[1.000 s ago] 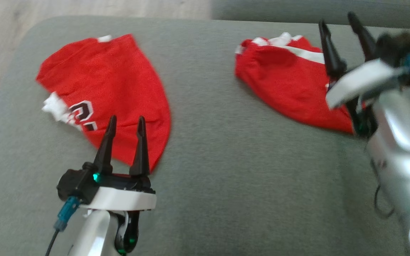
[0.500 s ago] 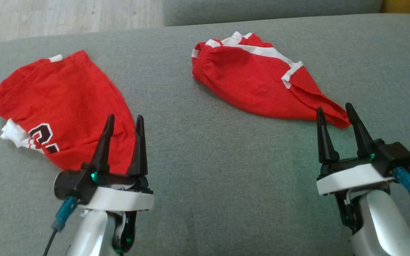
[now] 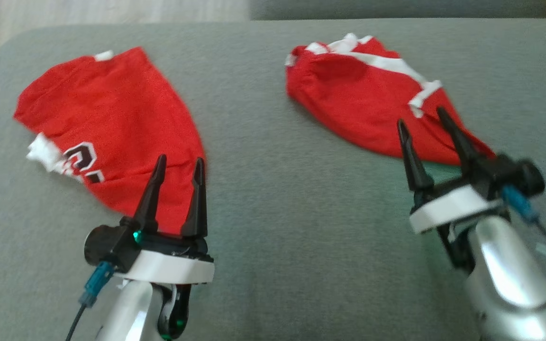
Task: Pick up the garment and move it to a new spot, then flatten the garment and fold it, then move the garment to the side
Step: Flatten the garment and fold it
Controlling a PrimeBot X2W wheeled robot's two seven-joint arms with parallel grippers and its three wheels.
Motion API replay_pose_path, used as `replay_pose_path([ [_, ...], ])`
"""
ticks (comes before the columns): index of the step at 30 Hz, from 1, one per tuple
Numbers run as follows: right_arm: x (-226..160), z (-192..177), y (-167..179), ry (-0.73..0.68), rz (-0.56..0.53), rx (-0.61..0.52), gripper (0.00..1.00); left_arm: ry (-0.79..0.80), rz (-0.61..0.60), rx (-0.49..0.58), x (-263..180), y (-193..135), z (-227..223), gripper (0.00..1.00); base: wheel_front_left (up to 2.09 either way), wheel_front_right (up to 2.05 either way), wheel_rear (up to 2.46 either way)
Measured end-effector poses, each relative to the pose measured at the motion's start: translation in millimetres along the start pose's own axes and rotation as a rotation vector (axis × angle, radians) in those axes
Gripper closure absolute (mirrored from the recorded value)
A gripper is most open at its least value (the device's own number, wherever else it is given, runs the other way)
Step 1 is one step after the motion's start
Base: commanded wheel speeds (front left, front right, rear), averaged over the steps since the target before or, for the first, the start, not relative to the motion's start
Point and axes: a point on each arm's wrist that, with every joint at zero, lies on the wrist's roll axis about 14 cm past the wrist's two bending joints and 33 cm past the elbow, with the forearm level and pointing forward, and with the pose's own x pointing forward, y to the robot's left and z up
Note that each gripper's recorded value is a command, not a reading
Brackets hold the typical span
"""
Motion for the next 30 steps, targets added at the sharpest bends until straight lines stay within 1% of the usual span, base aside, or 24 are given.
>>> replay_pose_path([
  [4,32.5,-5.2,5.0,0.054,0.077,-0.05,0.0,0.009,0.034,-0.006,-4.9,9.4,-2.1,0.0,0.0,0.0,0.0],
  [7,58.6,-11.5,1.5,0.109,0.117,-0.101,0.0,0.009,0.051,-0.008,-5.9,15.1,-1.2,0.0,0.0,0.0,0.0],
  [10,80.8,-23.7,-1.9,0.183,0.159,-0.166,0.0,0.01,0.078,-0.007,-8.1,23.0,-0.3,0.0,0.0,0.0,0.0],
  [13,97.3,-38.8,0.2,0.251,0.199,-0.194,0.0,0.014,0.106,-0.007,-11.7,30.6,-0.4,0.0,0.0,0.0,0.0],
  [20,121.6,-64.3,7.1,0.338,0.283,-0.257,0.0,0.04,0.162,0.0,-21.4,46.0,-6.5,0.0,0.0,0.0,0.0],
  [26,139.7,-78.7,10.0,0.397,0.329,-0.295,0.0,0.049,0.195,0.002,-23.6,56.7,-7.6,0.0,0.0,0.0,0.0],
  [27,142.0,-85.5,11.4,0.427,0.351,-0.324,0.0,0.051,0.194,0.006,-22.7,57.1,-7.9,0.0,0.0,0.0,0.0],
  [29,141.9,-93.2,12.8,0.463,0.369,-0.335,0.0,0.054,0.199,0.003,-22.1,57.5,-9.0,0.0,0.0,0.0,0.0],
  [30,140.9,-96.9,13.4,0.481,0.374,-0.331,0.07,0.053,0.201,0.004,-21.6,58.2,-8.6,0.0,0.0,0.0,0.0],
])
